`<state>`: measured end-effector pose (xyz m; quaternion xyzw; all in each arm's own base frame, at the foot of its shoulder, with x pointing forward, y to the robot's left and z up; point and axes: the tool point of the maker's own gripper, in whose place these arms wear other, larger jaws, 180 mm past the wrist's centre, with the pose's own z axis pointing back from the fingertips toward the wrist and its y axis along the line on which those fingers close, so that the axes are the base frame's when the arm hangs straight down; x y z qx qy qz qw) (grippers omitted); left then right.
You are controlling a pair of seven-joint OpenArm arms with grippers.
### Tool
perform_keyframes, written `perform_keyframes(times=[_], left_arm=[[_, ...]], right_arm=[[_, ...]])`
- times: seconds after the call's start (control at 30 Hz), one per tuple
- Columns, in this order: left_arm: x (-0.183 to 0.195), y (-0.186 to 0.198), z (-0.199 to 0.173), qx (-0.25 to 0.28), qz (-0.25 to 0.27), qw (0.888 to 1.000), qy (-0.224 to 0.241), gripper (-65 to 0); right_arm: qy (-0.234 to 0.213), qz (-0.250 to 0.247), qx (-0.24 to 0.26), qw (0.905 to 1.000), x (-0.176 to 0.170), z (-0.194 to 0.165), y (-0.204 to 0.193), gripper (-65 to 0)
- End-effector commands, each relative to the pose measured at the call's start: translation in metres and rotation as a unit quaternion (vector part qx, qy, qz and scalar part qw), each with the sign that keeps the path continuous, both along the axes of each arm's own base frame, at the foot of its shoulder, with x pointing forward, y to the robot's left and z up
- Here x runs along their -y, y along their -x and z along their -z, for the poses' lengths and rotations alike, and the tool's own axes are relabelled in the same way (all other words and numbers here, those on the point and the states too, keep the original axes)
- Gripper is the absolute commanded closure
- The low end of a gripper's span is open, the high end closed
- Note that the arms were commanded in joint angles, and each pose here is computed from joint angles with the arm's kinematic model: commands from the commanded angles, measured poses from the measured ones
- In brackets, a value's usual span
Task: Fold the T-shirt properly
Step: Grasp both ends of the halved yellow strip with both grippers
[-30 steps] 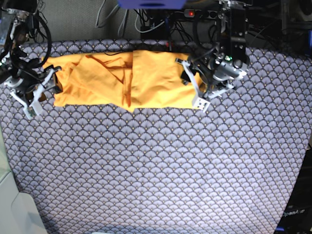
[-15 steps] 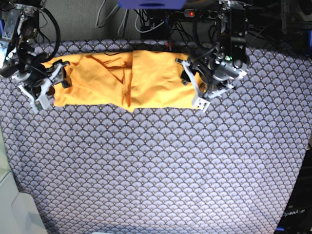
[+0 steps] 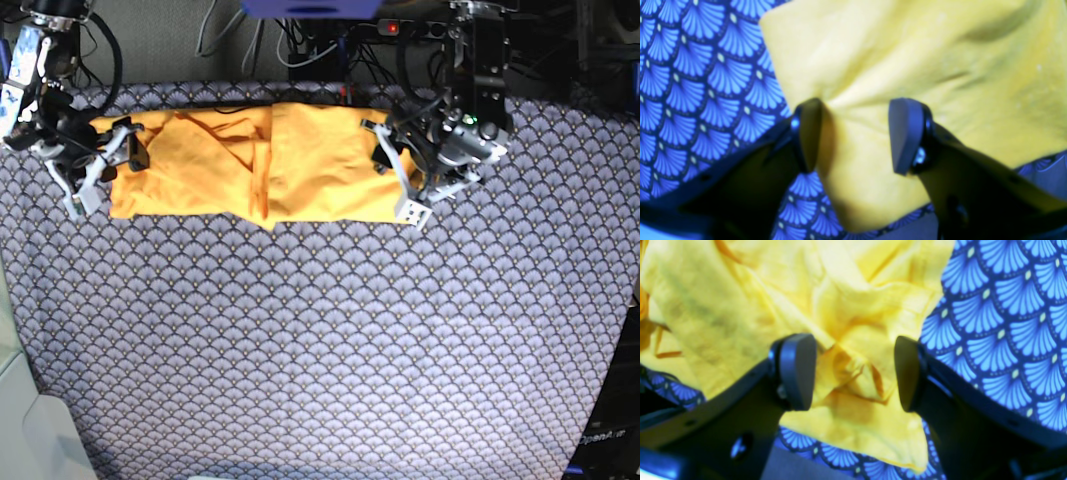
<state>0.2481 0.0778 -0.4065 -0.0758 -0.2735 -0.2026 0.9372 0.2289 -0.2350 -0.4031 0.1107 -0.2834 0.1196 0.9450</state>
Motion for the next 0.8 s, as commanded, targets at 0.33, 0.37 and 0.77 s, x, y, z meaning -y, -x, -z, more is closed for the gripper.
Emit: perform_keyframes(times=[0.33,0.37,0.77], left_arm=[[0.001,-0.003,-0.007,0.014,-0.001,1.0,0.003,-32.2],[0.001,-0.003,-0.007,0.013,-0.001,1.0,0.003,-32.2],[0.0,-0.002,-0.006,0.013,-0.001,1.0,0.002,-32.2]], right_arm=[[0.011,-0.005,0.026,0.9996,0.011,-0.014,-0.012,-38.1],[0.01,-0.004,0.029,0.9995,0.011,-0.015,-0.013,-38.1],[-0.007,0.015,0.003,0.9999,0.018,0.006,-0.004,-38.1]])
